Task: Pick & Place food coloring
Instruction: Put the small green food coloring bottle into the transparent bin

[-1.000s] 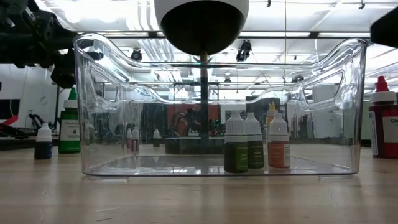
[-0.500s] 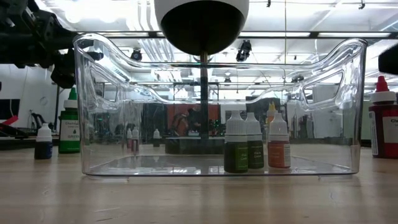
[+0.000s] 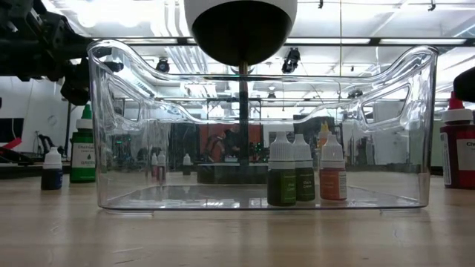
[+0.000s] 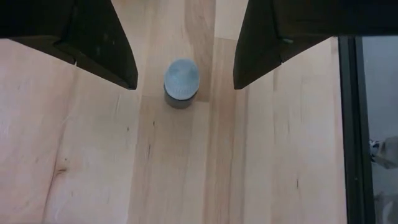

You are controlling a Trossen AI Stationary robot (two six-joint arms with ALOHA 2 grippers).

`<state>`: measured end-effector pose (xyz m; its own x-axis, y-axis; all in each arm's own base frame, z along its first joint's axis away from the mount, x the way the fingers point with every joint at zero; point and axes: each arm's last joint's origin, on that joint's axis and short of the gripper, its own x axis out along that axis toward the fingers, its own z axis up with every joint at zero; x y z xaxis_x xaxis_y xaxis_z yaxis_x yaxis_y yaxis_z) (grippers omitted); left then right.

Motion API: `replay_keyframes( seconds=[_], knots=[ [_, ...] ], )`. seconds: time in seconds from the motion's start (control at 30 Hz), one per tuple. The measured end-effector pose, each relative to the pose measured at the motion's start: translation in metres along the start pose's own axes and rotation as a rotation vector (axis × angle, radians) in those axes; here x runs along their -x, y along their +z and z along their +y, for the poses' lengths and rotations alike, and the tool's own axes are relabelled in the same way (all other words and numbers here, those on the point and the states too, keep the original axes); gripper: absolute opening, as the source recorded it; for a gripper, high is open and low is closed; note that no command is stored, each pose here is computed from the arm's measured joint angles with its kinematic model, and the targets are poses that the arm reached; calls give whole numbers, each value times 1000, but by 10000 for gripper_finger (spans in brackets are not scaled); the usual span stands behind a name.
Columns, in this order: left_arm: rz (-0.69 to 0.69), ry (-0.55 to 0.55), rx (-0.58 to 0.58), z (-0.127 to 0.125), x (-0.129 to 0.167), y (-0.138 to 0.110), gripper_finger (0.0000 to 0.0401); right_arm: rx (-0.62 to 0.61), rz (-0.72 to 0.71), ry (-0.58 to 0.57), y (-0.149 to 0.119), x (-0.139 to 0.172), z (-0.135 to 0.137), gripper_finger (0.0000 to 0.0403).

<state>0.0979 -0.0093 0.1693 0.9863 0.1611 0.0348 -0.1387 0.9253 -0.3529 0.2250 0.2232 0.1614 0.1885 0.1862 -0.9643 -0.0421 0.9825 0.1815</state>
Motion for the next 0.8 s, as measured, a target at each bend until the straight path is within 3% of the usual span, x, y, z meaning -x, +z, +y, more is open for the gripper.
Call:
replay_keyframes(
  seconds=[0.8],
  knots=[
    [0,-1,0,0,0,0,161,0,-7,3,1,1,1,168]
  ],
)
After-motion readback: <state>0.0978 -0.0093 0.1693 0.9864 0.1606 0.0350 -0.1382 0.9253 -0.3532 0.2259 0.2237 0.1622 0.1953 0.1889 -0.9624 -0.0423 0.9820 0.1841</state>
